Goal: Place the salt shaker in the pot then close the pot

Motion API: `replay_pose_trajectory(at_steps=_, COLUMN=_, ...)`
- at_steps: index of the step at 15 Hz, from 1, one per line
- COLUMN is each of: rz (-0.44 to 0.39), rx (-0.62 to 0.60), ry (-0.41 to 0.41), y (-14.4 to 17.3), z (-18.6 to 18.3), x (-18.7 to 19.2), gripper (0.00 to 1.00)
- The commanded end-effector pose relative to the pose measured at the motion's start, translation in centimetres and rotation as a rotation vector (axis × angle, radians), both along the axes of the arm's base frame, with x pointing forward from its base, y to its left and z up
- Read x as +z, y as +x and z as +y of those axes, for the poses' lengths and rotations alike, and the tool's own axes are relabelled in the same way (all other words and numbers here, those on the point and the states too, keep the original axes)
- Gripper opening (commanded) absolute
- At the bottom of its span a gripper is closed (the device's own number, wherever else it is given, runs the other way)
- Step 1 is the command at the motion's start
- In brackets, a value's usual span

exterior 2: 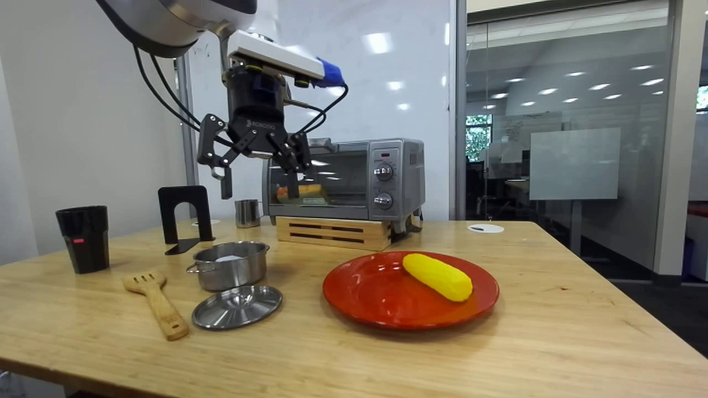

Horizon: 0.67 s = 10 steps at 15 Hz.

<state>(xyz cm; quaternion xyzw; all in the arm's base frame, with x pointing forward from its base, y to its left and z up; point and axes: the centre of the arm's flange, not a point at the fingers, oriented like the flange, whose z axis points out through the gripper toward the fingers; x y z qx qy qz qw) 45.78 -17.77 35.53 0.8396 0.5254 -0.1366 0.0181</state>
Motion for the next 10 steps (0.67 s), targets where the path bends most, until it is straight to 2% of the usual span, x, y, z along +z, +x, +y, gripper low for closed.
replay_pose_trajectory(at_steps=1, rz=-0.015, rx=0.065, ry=0.030, y=0.9, z=-1.2, x=-1.5, gripper=1.00)
replay_pose_trajectory(at_steps=10, rz=-0.088, rx=0.159, ry=0.087, y=0.3, z=1.0, x=-5.2, gripper=1.00)
